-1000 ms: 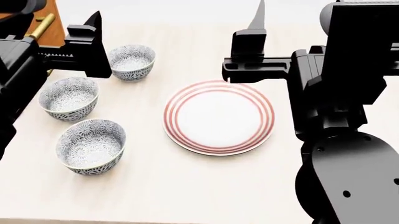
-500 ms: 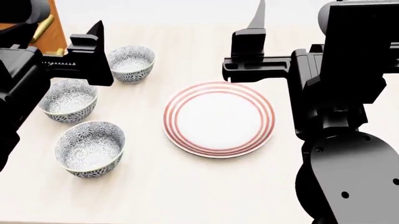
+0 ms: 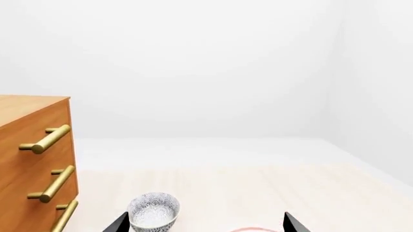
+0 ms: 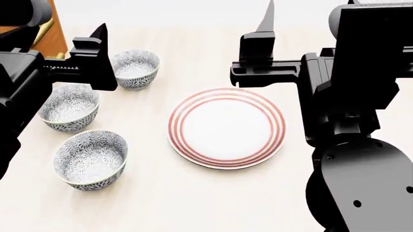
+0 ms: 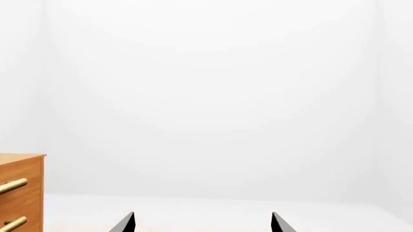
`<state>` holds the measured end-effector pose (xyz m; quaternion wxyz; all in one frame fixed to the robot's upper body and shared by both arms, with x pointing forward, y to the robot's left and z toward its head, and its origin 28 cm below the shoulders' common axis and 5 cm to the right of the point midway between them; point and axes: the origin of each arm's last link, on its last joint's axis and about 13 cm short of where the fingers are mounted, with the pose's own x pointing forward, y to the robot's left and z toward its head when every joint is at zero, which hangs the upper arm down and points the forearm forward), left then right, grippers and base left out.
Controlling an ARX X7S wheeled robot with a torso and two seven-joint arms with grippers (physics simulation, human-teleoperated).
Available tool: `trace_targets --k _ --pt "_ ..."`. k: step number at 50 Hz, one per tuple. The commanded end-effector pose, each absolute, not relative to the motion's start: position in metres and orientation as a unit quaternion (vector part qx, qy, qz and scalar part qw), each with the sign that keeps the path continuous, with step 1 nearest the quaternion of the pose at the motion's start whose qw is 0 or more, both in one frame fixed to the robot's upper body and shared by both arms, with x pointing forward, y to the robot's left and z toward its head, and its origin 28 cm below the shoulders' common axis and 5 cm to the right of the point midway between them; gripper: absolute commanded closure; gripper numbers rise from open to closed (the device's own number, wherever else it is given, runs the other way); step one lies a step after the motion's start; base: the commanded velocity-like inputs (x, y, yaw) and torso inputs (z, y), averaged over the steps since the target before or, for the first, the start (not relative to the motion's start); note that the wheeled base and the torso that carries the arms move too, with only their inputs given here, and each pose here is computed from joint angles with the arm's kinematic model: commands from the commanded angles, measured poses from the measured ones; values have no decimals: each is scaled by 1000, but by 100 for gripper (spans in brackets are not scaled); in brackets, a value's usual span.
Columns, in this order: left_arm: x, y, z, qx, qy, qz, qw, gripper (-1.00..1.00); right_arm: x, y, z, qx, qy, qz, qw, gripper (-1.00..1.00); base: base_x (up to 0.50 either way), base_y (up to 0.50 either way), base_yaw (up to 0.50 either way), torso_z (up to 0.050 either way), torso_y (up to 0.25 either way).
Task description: Put the bowl at the front on the plate.
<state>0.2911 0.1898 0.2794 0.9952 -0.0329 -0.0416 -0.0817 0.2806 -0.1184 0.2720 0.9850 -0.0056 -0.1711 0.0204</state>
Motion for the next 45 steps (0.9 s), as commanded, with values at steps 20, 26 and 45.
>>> trace_targets --k 20,26,45 --pt "291 190 277 -34 -40 -80 995 -100 281 -119 271 -8 -169 20 985 -100 59 0 0 0 0" --pt "291 191 278 -35 -40 -79 995 -100 281 -119 272 -7 -169 20 985 -100 62 0 0 0 0" --pt "291 191 276 -36 -36 -79 996 -100 282 -118 272 -5 -169 22 985 -100 59 0 0 0 0"
